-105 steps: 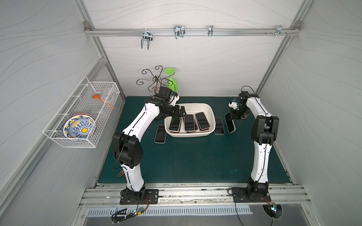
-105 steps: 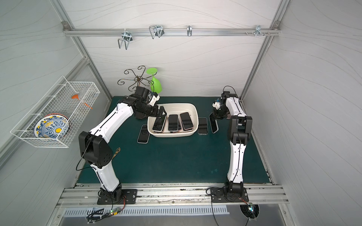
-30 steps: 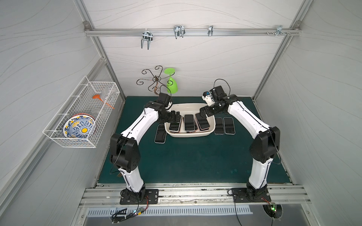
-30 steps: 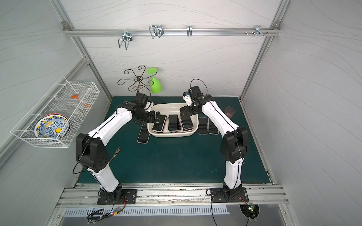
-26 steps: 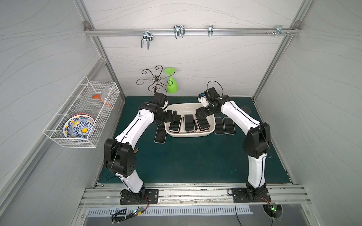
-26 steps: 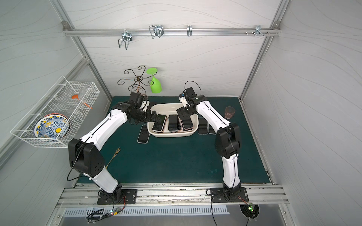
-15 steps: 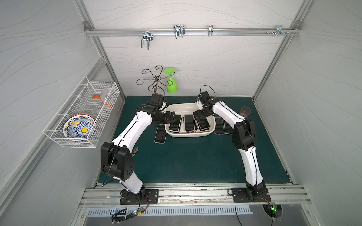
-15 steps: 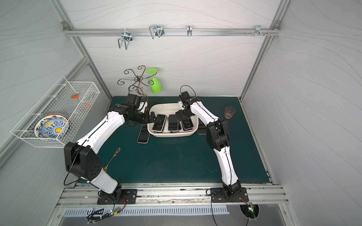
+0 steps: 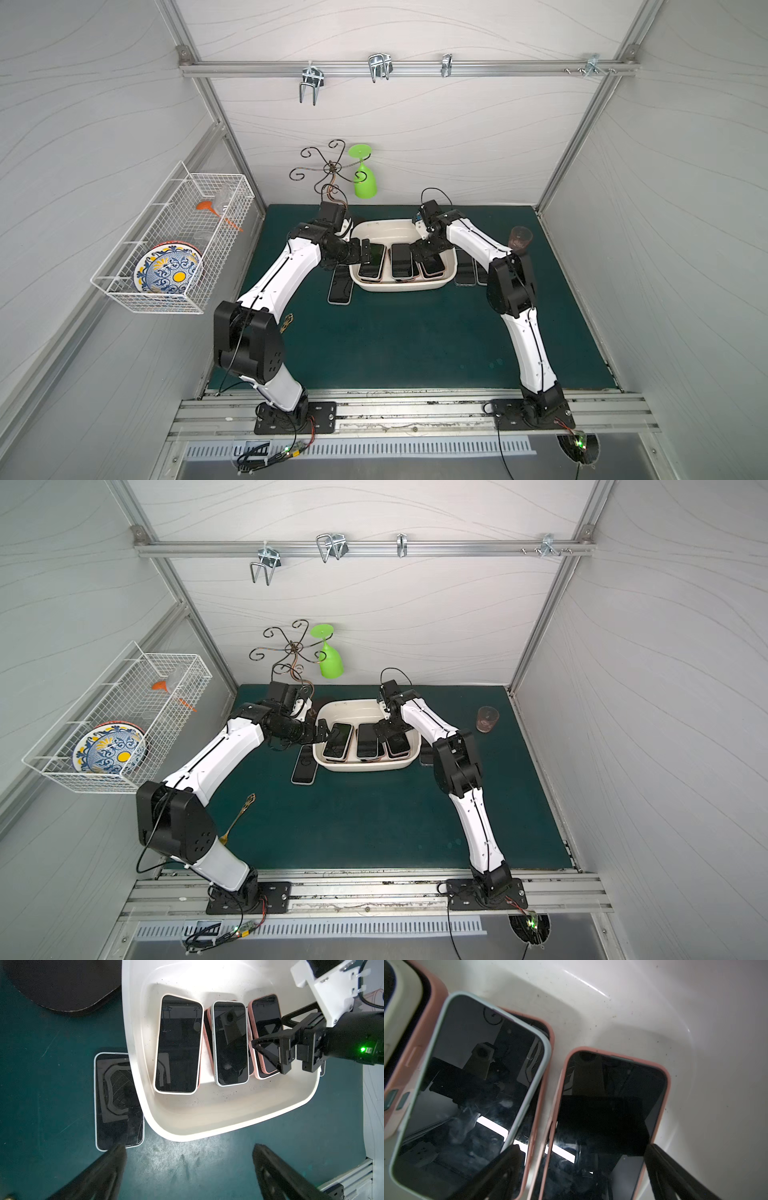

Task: Take the phone out of the storage box
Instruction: Pick up the phone from the storage box.

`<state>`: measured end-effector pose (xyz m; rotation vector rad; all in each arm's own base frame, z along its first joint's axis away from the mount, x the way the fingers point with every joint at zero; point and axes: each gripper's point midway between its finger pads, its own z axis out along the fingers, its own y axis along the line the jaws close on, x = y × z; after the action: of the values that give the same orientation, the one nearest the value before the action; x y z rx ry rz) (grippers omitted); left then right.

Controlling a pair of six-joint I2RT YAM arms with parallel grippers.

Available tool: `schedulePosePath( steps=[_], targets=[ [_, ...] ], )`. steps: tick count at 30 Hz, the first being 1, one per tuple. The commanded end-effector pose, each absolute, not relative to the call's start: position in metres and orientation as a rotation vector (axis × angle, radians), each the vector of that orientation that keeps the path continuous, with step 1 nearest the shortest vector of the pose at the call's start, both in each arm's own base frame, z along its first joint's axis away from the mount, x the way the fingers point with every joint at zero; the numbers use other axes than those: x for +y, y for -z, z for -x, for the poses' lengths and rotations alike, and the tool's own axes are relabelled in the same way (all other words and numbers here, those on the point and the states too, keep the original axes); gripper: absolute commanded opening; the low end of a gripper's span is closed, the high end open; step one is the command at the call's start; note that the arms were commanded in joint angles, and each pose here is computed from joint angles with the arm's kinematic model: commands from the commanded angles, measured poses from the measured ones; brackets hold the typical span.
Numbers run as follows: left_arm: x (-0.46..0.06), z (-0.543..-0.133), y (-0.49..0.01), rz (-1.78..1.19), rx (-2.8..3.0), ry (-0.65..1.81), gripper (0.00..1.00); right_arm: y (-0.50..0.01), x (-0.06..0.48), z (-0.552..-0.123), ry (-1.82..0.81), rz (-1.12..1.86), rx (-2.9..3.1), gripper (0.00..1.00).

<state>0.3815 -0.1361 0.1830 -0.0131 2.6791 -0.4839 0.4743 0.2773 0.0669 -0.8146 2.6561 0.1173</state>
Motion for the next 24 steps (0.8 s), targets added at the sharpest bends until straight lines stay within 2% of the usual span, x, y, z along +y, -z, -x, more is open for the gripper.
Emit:
schedulePosePath(
  steps=[1, 24],
  targets=[
    [-0.138, -0.389, -0.189, 0.007, 2.64, 0.515, 0.99, -0.057, 0.268, -0.473, -0.062, 0.832, 2.69, 0.98],
    [-0.139, -0.388, -0.184, -0.002, 2.65, 0.52, 0.99, -0.041, 0.259, -0.47, -0.043, 0.816, 2.747, 0.99]
  ],
)
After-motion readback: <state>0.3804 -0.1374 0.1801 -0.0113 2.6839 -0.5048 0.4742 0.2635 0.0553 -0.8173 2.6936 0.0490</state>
